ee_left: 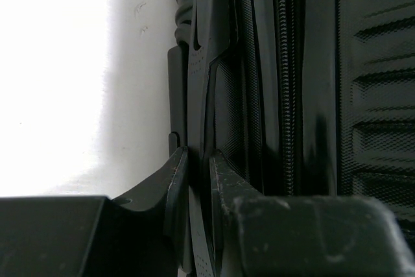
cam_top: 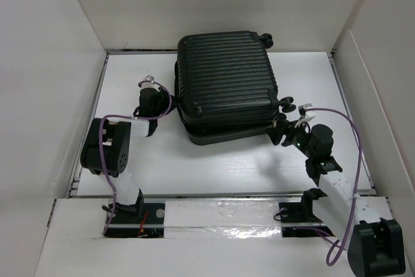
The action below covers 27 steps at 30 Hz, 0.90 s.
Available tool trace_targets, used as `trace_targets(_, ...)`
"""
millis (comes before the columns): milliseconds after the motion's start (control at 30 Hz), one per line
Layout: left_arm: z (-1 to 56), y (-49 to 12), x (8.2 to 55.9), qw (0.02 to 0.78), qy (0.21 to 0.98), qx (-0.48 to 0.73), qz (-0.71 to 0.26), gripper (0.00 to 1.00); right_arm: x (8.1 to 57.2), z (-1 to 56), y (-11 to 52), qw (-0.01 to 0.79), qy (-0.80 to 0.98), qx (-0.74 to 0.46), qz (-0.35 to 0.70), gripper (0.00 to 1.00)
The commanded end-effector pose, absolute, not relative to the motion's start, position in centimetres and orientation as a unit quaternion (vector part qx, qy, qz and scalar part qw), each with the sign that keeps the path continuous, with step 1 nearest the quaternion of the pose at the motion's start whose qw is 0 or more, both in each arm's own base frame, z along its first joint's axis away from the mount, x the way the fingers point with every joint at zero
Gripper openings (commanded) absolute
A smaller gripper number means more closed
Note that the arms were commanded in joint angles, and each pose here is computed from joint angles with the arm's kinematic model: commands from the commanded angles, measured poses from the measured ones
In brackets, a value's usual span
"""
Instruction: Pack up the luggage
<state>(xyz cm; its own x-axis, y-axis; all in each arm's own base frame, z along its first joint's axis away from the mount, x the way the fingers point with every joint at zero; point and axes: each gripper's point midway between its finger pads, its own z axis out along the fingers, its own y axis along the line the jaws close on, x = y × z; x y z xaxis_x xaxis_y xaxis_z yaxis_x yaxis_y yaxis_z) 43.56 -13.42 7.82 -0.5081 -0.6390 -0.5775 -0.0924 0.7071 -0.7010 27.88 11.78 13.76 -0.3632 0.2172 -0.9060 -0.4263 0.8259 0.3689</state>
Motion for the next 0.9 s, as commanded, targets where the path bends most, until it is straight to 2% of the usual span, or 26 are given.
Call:
trace_targets(0,10.9,-14.4,44.6,0.461,0.784,-0.208,-0.361,0.0,28.4,14.2,10.6,0.572,0.774,-0.041,0.267,0.69)
trace_targets(133,11.2,-14.0,44.9,0.466,0.782,-0.208,-0.359,0.0,29.8,14.2,10.5,0.559,0.786,-0.063,0.258,0.7)
trace_targets(300,11.0,-13.9,44.9,0.466,0.78,-0.206,-0.364,0.0,30.2,14.0,12.7,0.542,0.774,-0.119,0.305,0.68)
trace_targets(700,10.5,-13.7,44.9,0.466,0.783,-0.207,-0.357,0.0,32.0,14.8,12.1,0.584,0.751,-0.13,0.279,0.66)
trace_targets(800,10.5,-13.5,44.8,0.468,0.783,-0.207,-0.354,0.0,32.2,15.1,12.0,0.59,0.749,-0.126,0.274,0.5)
trace_targets(867,10.5,-13.5,44.7,0.468,0.783,-0.207,-0.353,0.0,32.1,15.1,11.9,0.59,0.749,-0.125,0.273,0.36)
